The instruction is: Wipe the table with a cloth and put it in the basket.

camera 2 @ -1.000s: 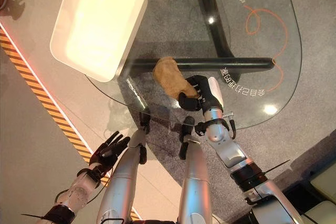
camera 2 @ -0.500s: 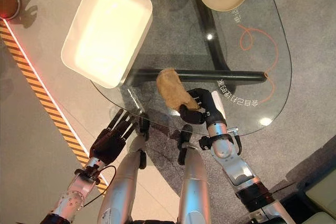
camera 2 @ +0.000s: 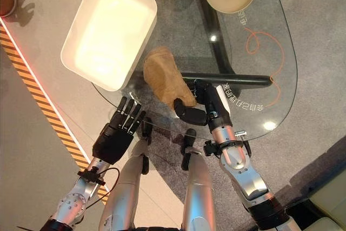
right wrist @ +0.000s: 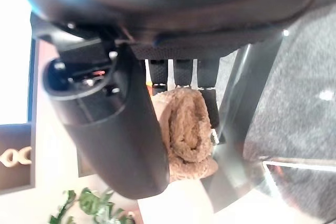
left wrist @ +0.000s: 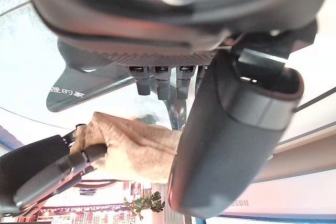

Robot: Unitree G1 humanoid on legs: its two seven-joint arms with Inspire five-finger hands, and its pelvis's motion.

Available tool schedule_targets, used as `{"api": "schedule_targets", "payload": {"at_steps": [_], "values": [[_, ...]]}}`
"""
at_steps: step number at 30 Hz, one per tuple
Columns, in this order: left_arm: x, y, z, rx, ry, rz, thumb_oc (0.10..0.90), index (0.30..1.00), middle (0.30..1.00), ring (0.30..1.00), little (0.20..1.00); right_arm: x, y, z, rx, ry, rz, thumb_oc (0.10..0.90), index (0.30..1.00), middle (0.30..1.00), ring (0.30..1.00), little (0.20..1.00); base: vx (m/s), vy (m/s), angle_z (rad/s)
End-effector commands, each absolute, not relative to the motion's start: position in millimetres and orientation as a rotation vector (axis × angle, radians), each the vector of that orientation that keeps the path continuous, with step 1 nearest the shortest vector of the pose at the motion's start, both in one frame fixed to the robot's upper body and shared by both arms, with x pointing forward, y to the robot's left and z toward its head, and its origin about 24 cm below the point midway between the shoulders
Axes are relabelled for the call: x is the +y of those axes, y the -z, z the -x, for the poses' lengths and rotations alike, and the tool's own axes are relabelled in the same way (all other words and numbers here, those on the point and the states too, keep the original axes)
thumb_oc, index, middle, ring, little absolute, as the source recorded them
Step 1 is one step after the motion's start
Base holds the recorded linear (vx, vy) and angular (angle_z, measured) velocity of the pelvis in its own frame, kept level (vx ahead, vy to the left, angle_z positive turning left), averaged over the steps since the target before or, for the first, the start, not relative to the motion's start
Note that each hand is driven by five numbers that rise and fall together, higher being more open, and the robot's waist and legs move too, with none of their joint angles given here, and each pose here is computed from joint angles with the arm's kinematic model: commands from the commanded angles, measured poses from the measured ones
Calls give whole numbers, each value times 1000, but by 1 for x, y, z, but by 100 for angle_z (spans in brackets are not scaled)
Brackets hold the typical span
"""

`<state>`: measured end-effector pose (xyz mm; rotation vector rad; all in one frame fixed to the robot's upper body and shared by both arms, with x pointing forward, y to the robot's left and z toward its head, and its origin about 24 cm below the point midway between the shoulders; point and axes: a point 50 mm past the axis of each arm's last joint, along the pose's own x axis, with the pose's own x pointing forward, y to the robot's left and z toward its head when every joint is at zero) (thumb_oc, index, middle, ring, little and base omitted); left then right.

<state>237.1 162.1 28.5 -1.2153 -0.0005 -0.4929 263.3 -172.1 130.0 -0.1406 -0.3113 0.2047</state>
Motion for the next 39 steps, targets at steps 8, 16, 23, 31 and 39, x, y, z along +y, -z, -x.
{"api": "schedule_targets", "payload": {"at_steps": [8, 16, 23, 31, 39], "values": [[153, -69, -238, -89, 643, 1174, 800, 900, 900, 900, 900, -130, -203, -235, -722, -566, 108, 100, 300, 300, 300, 200, 8, 19, -2], [151, -76, -239, -84, 649, 1134, 800, 900, 900, 900, 900, -118, -198, -230, -688, -637, 164, 100, 300, 300, 300, 200, 5, 5, -2], [146, -87, -239, -125, 713, 1157, 800, 900, 900, 900, 900, -110, -189, -233, -638, -641, 255, 100, 300, 300, 300, 200, 0, 0, 0], [136, -104, -239, -176, 785, 1205, 800, 900, 900, 900, 900, -102, -182, -238, -601, -626, 359, 100, 300, 300, 300, 200, 0, 0, 0], [130, -112, -236, -197, 838, 1259, 800, 900, 900, 900, 900, -99, -175, -238, -579, -633, 491, 100, 300, 300, 300, 200, 0, 0, 0]]}}
